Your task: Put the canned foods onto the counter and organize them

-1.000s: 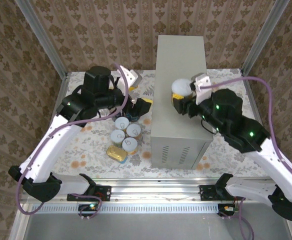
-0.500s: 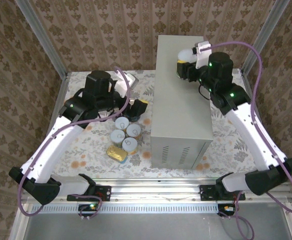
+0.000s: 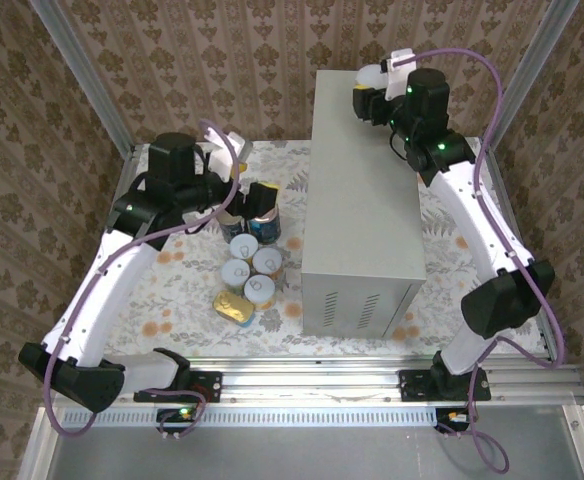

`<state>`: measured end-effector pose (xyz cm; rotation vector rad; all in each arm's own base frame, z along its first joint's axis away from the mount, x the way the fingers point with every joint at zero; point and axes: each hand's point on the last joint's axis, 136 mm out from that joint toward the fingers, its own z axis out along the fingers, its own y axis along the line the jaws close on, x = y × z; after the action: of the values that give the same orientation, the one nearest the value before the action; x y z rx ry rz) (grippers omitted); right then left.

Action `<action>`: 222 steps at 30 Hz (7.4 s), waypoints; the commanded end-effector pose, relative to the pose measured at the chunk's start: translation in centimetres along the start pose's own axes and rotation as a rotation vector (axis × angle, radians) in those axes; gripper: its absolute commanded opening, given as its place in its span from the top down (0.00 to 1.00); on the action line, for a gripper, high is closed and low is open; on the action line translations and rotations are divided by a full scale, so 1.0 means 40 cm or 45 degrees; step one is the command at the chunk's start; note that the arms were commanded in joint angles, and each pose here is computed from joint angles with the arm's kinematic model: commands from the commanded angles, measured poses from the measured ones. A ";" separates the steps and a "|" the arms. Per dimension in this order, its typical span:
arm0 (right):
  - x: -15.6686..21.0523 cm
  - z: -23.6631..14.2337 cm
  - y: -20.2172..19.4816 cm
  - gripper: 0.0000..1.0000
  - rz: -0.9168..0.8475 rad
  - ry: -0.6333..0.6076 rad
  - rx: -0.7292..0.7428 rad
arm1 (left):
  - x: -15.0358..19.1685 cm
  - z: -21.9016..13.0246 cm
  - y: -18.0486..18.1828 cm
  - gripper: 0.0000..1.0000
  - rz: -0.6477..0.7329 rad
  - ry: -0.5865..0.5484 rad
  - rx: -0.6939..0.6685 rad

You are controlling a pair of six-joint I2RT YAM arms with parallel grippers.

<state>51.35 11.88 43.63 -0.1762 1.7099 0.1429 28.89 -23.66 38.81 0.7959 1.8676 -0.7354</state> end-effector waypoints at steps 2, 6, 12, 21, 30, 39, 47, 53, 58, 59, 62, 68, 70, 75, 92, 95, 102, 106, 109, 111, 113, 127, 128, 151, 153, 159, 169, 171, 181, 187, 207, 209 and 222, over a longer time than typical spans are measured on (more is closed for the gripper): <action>-0.015 0.032 -0.061 0.30 0.020 -0.021 0.094 | -0.015 -0.004 -0.005 0.00 -0.048 -0.042 0.057; -0.006 0.055 -0.081 0.29 0.029 -0.002 0.102 | -0.019 -0.006 0.027 0.00 -0.091 -0.056 0.044; -0.008 0.066 -0.086 0.27 0.037 -0.001 0.097 | -0.021 -0.001 0.054 0.00 -0.141 -0.065 0.053; -0.061 0.026 -0.085 0.08 0.028 -0.060 0.095 | -0.013 0.010 0.065 0.00 -0.160 -0.050 0.059; -0.115 -0.094 -0.092 0.00 0.037 -0.106 0.117 | -0.006 0.015 0.074 0.00 -0.158 -0.041 0.038; -0.115 -0.256 -0.038 0.00 0.024 -0.057 0.002 | 0.030 0.042 0.146 0.00 -0.222 0.044 -0.130; -0.060 -0.427 0.101 0.00 -0.058 0.022 -0.247 | 0.121 0.081 0.224 0.00 -0.311 0.281 -0.388; -0.003 -0.538 0.244 0.00 -0.160 0.066 -0.515 | 0.209 0.115 0.267 0.00 -0.395 0.436 -0.473; 0.033 -0.586 0.300 0.00 -0.160 0.077 -0.623 | 0.255 0.160 0.256 0.00 -0.453 0.531 -0.419; 0.036 -0.590 0.302 0.00 -0.158 0.075 -0.626 | 0.263 0.167 0.255 0.00 -0.460 0.547 -0.420; 0.056 -0.592 0.300 0.00 -0.147 0.090 -0.612 | 0.285 0.196 0.253 0.00 -0.460 0.596 -0.418; 0.089 -0.596 0.296 0.00 -0.142 0.116 -0.602 | 0.329 0.243 0.248 0.00 -0.488 0.693 -0.452; 0.088 -0.603 0.293 0.00 -0.141 0.108 -0.602 | 0.346 0.256 0.246 0.00 -0.506 0.719 -0.456; 0.091 -0.610 0.287 0.00 -0.143 0.104 -0.592 | 0.383 0.279 0.251 0.00 -0.519 0.773 -0.471; 0.094 -0.615 0.273 0.00 -0.164 0.101 -0.559 | 0.475 0.300 0.261 0.00 -0.595 0.879 -0.509; 0.094 -0.611 0.274 0.00 -0.168 0.103 -0.558 | 0.492 0.304 0.257 0.00 -0.615 0.892 -0.501; 0.094 -0.600 0.276 0.00 -0.179 0.111 -0.554 | 0.521 0.315 0.256 0.00 -0.650 0.910 -0.488; 0.096 -0.593 0.278 0.00 -0.183 0.118 -0.551 | 0.533 0.329 0.262 0.00 -0.672 0.914 -0.472; 0.097 -0.591 0.277 0.00 -0.186 0.121 -0.548 | 0.538 0.339 0.273 0.00 -0.680 0.914 -0.477; 0.096 -0.590 0.277 0.00 -0.188 0.120 -0.545 | 0.544 0.344 0.283 0.00 -0.685 0.916 -0.485; 0.096 -0.589 0.277 0.00 -0.190 0.121 -0.546 | 0.546 0.351 0.297 0.00 -0.695 0.910 -0.498; 0.101 -0.592 0.269 0.00 -0.197 0.134 -0.528 | 0.564 0.404 0.362 0.01 -0.640 0.941 -0.587; 0.101 -0.593 0.269 0.00 -0.197 0.133 -0.528 | 0.565 0.406 0.362 0.01 -0.634 0.945 -0.587; 0.115 -0.577 0.482 0.00 -0.376 0.513 -0.913 | 0.604 0.422 0.371 0.10 -0.531 1.032 -0.637; 0.128 -0.568 0.496 0.00 -0.411 0.559 -0.900 | 0.606 0.423 0.373 0.11 -0.528 1.033 -0.641; 0.133 -0.570 0.528 0.00 -0.474 0.572 -0.890 | 0.603 0.427 0.375 0.18 -0.522 1.021 -0.645; 0.136 -0.568 0.524 0.00 -0.484 0.563 -0.860 | 0.512 0.400 0.374 0.46 -0.492 0.900 -0.664; 0.137 -0.569 0.522 0.00 -0.481 0.559 -0.856 | 0.482 0.386 0.371 0.51 -0.482 0.870 -0.666; 0.140 -0.576 0.512 0.00 -0.458 0.517 -0.843 | 0.319 0.287 0.318 1.00 -0.384 0.776 -0.589; 0.141 -0.582 0.510 0.00 -0.434 0.494 -0.846 | 0.218 0.207 0.276 1.00 -0.330 0.673 -0.521; 0.156 -0.619 0.544 0.00 -0.451 0.280 -1.011 | -0.088 -0.095 -0.107 1.00 -0.008 0.236 0.200; 0.156 -0.619 0.548 0.00 -0.454 0.264 -1.024 | -0.103 -0.121 -0.139 1.00 0.014 0.197 0.250; 0.129 -0.619 0.598 0.00 -0.471 0.186 -1.140 | -0.146 -0.237 -0.279 1.00 0.140 0.046 0.505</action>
<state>22.35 29.34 40.79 -1.1416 1.6854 0.5841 20.17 -24.07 43.77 1.0689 2.0136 -0.9730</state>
